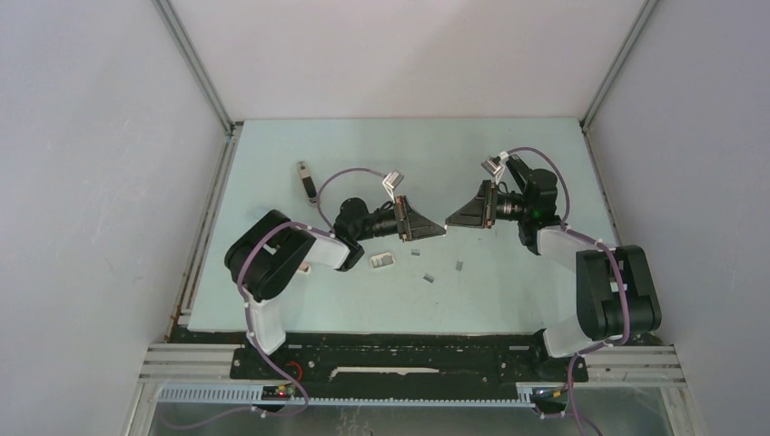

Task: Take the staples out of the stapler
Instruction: Place the staple in the staple box.

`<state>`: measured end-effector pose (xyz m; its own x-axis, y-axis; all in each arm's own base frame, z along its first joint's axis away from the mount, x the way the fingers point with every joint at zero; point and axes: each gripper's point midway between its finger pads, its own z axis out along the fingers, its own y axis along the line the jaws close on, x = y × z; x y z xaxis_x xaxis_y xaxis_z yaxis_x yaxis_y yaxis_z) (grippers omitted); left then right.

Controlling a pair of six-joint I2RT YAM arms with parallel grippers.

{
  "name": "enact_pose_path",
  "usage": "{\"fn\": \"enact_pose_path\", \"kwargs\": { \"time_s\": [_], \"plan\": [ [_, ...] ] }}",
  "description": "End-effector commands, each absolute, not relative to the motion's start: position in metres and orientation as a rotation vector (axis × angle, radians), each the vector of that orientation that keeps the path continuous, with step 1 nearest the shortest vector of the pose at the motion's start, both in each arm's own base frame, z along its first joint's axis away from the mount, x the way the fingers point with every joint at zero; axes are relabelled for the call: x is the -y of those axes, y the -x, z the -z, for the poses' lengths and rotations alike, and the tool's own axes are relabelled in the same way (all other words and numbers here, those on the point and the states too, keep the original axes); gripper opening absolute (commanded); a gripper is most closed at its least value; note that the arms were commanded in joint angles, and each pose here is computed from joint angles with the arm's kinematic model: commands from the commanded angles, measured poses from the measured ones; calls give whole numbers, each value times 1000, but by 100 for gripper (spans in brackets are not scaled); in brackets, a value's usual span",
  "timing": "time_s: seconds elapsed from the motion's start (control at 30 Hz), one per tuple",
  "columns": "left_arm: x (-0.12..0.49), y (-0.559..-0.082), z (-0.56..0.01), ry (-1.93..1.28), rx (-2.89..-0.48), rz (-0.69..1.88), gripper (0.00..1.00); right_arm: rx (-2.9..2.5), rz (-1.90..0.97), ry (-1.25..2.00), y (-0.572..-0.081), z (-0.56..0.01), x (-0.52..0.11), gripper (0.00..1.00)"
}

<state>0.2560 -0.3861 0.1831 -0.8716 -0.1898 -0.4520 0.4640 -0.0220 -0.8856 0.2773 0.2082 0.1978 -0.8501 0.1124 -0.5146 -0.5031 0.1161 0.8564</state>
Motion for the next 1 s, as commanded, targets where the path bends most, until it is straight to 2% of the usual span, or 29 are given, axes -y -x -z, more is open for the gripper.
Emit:
{"fn": "enact_pose_path", "kwargs": {
  "time_s": [0.0, 0.4, 0.7, 0.97],
  "plan": [
    [389, -251, -196, -322, -1741, 1984, 3, -1920, -1790, 410, -276, -201, -209, 58],
    [389, -251, -197, -311, -1732, 1991, 3, -1927, -1799, 405, -276, -199, -210, 49],
    [389, -252, -196, -307, -1730, 1994, 3, -1928, -1803, 406, -276, -200, -210, 34],
    [389, -252, -197, -301, -1730, 1995, 3, -1933, -1806, 404, -275, -199, -211, 33]
  ]
}}
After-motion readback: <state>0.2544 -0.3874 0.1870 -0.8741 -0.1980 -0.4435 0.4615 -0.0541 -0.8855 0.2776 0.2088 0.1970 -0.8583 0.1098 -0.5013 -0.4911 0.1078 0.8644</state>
